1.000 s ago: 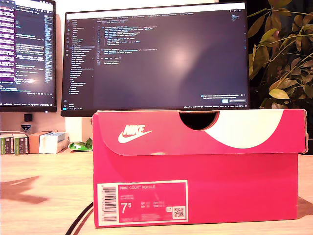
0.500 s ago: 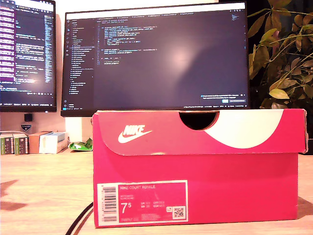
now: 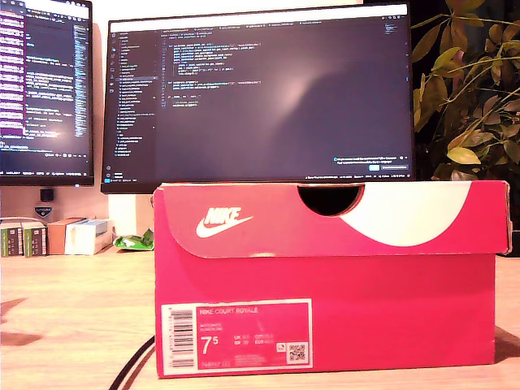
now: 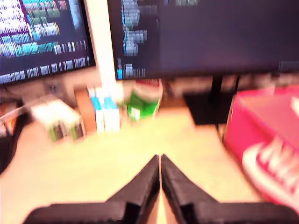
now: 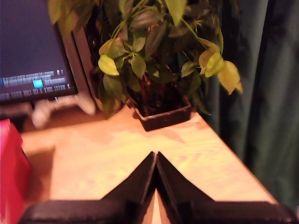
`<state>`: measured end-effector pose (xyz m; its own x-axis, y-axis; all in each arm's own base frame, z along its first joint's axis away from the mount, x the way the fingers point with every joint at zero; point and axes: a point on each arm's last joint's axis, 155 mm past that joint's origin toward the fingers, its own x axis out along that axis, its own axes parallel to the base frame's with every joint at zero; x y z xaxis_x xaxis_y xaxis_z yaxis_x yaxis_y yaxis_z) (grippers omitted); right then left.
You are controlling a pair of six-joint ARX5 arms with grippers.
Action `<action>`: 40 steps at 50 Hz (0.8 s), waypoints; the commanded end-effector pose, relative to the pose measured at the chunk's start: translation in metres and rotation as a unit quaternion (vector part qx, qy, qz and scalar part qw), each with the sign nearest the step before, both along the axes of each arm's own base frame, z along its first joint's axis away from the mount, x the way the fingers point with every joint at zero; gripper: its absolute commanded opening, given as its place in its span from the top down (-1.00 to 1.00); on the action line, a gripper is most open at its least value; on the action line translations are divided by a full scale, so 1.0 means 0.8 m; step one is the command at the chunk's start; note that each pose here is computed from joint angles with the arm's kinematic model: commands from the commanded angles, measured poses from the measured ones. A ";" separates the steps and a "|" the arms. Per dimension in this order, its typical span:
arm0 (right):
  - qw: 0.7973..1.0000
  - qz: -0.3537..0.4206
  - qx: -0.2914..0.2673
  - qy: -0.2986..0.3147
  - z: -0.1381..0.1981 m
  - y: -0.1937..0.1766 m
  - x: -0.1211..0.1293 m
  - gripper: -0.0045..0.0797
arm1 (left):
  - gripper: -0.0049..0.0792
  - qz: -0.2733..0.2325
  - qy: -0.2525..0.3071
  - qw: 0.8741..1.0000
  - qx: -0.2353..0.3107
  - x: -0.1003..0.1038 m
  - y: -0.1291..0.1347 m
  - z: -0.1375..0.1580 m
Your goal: Close the red shoebox by pushing the lid with your left arm and holding the box in place with your right arm
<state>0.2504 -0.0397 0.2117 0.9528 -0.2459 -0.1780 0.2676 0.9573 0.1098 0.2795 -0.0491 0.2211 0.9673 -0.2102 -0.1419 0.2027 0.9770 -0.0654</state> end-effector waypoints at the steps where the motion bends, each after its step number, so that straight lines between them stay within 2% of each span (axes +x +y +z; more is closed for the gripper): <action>1: 1.000 -0.002 0.008 -0.001 -0.010 0.000 0.003 0.92 | 0.93 -0.001 0.005 1.000 -0.002 0.000 0.000 -0.011; 19: 1.000 0.000 0.010 0.014 -0.046 0.001 0.007 0.92 | 0.93 -0.015 -0.003 1.000 -0.005 0.009 -0.008 -0.018; 40: 0.999 0.011 0.011 0.034 -0.094 0.007 0.010 0.92 | 0.93 -0.020 0.043 0.999 -0.010 0.000 -0.011 -0.097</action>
<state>0.2584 -0.0349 0.1477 0.9462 -0.2234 -0.2342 0.2542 0.9609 0.1101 0.2809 -0.0563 0.1509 0.9450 -0.2459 -0.2158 0.2288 0.9682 -0.1015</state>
